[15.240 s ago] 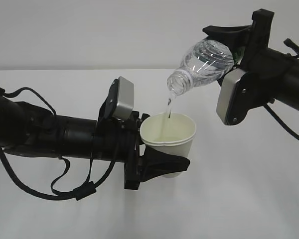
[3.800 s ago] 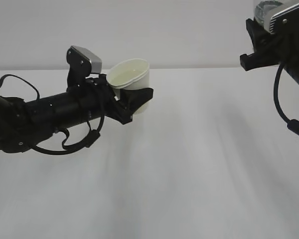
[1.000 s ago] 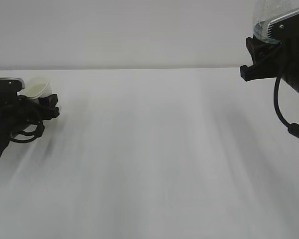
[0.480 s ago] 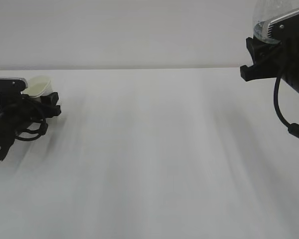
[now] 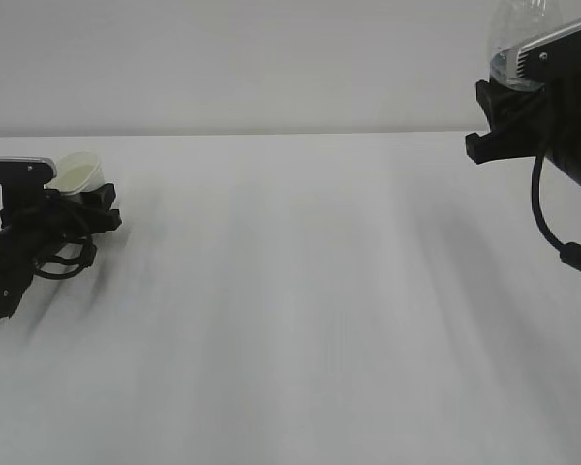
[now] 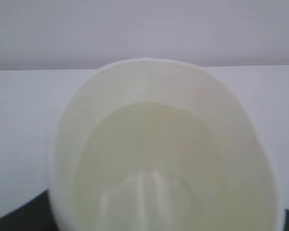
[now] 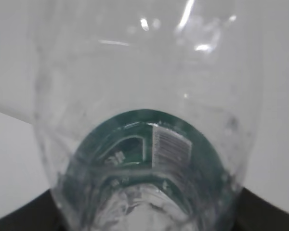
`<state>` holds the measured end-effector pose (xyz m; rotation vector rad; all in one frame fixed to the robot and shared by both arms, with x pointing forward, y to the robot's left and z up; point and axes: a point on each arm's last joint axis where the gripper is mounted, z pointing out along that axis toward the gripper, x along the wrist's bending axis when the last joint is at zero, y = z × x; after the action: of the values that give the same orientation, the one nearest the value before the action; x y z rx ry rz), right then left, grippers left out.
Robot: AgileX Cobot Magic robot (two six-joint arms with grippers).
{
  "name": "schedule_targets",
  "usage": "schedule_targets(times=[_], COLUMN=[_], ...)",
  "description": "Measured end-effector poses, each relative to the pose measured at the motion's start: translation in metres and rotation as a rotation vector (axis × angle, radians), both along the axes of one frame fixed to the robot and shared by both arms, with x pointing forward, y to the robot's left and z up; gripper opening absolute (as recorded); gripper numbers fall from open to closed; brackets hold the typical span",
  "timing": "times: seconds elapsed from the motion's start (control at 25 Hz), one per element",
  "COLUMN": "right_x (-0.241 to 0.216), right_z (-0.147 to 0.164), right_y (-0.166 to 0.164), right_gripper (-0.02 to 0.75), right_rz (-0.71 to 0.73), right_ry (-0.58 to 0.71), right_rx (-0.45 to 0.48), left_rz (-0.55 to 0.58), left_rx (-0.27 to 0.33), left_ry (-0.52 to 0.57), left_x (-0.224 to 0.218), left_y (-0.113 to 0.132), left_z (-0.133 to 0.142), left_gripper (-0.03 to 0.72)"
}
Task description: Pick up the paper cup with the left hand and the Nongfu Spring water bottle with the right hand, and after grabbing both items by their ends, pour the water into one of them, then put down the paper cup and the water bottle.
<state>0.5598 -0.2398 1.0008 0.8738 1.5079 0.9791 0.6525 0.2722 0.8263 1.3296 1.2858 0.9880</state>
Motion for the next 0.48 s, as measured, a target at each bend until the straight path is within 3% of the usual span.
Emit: schedule_targets(times=[0.16, 0.48], right_x=[0.0000, 0.0000], right_z=[-0.0002, -0.0002], right_y=[0.0000, 0.0000], right_gripper=[0.400, 0.400], right_rz=[0.000, 0.000], right_ry=[0.002, 0.002], right_rx=[0.000, 0.000], left_rz=[0.000, -0.006], left_rx=[-0.001, 0.001], left_ry=[-0.003, -0.007], left_x=[-0.0002, -0.0002], left_y=[0.0000, -0.0005], left_z=[-0.0010, -0.0008], left_gripper=[0.452, 0.584])
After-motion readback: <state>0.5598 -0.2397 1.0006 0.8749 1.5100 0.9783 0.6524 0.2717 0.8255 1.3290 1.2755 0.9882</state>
